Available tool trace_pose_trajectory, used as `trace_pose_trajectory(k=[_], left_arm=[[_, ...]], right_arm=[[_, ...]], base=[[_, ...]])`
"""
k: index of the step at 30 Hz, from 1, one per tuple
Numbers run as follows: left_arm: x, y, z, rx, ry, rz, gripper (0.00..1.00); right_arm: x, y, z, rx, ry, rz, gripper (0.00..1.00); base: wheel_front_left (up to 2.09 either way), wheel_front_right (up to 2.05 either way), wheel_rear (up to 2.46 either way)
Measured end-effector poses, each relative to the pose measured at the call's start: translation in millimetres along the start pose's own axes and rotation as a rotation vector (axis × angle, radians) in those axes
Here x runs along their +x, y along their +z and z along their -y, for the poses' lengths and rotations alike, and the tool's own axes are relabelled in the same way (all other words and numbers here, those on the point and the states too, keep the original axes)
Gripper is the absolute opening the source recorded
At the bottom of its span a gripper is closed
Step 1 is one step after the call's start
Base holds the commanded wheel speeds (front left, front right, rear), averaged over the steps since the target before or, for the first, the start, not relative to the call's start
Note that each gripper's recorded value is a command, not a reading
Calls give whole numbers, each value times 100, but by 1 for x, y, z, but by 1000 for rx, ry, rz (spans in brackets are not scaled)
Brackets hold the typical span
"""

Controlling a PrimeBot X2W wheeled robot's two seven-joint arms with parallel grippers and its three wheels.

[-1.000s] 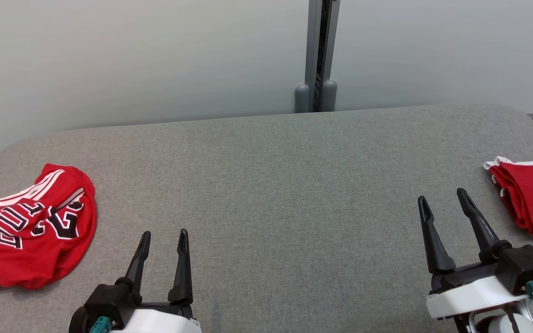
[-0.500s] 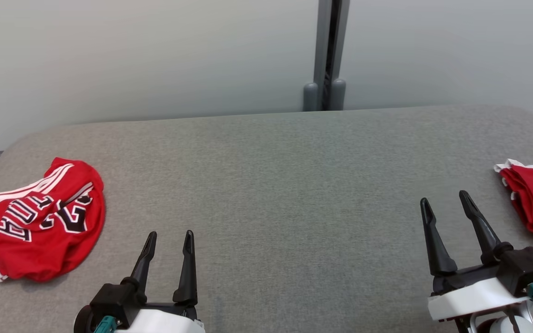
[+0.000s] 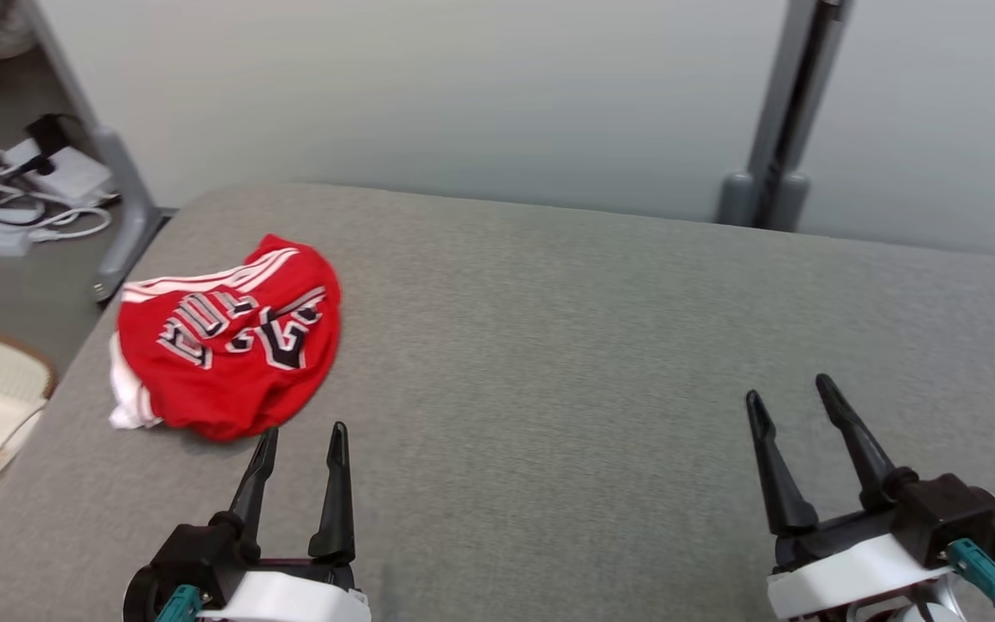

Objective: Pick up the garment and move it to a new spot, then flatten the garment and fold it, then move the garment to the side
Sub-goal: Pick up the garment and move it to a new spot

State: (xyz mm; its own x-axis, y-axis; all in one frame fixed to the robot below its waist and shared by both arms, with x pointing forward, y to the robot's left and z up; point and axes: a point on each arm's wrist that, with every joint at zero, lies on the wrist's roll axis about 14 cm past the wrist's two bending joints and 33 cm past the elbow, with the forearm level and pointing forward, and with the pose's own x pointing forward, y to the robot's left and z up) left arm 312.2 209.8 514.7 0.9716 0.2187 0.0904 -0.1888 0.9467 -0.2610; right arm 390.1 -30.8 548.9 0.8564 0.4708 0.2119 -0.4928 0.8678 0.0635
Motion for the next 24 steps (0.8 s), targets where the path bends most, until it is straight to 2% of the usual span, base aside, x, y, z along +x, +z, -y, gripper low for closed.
trace_pose_trajectory(k=[10,17,24], left_arm=[[-33,17,-54,20,166,53,100],[-48,21,-70,26,216,67,100],[-51,22,-71,24,221,69,100]], right_arm=[[22,-5,-63,46,186,-8,100],[26,-7,-84,60,245,-12,100],[27,-7,-88,64,256,-14,100]], base=[[0,0,0],[0,0,0],[0,0,0]])
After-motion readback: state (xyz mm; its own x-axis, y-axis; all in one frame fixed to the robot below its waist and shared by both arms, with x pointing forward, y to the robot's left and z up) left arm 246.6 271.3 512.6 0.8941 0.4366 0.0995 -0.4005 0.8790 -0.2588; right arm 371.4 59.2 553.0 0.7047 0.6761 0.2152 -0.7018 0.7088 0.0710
